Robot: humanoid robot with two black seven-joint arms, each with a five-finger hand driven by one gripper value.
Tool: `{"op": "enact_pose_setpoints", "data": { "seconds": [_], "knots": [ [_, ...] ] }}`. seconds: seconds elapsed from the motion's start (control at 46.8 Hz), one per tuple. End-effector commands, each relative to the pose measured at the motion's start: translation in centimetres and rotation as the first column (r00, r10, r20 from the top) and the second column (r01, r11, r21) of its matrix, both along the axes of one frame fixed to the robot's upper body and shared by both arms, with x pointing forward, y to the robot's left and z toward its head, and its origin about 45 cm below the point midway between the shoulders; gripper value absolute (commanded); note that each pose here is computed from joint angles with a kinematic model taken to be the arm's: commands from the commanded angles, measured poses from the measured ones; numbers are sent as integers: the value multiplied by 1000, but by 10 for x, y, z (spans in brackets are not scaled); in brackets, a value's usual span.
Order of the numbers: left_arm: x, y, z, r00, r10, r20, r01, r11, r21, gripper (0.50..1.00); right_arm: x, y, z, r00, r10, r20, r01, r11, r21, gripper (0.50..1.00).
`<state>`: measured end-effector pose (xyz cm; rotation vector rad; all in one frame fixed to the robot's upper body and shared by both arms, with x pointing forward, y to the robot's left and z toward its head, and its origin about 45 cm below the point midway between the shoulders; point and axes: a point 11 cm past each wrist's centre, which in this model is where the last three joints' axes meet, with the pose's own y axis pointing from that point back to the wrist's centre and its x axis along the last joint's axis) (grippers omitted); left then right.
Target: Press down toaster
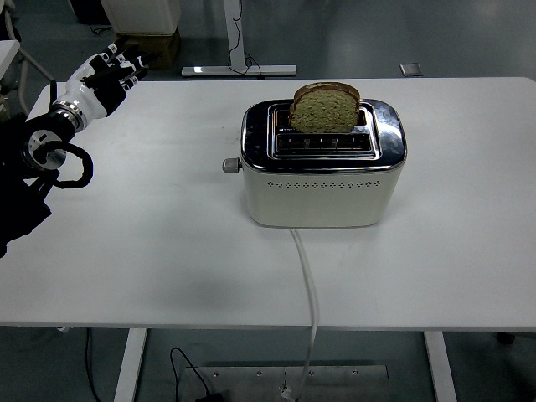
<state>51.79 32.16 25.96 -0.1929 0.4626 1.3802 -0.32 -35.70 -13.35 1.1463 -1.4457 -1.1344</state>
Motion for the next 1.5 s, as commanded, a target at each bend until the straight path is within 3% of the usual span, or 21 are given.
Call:
{"op": "enact_pose_setpoints", "data": {
  "seconds": [0.0, 0.491, 1.047, 1.218, 1.303, 1.474],
  "knots": [
    [0, -1, 0, 1000, -2, 0, 2, 1000, -3, 1000, 0, 0, 0, 1000, 0, 0, 0, 1000, 0, 998],
    [-11, -9, -34, 998, -3, -63, 2, 1000, -15, 1000, 0, 0, 0, 1000, 0, 0, 0, 1000, 0, 998],
    [-2, -22, -12, 999, -39, -16, 39, 999, -22, 1000, 0, 0, 0, 1000, 0, 0, 0, 1000, 0, 1000],
    [1, -57, 14, 988, -151, 40, 152, 988, -8, 1000, 0, 0, 0, 1000, 0, 0, 0, 1000, 0, 998],
    [-6, -81, 29, 963, -261, 75, 256, 965, 64, 1000, 0, 0, 0, 1000, 0, 0, 0, 1000, 0, 998],
    [-27, -88, 73, 908, -391, 147, 351, 905, 240, 1000, 0, 0, 0, 1000, 0, 0, 0, 1000, 0, 998]
  ]
}}
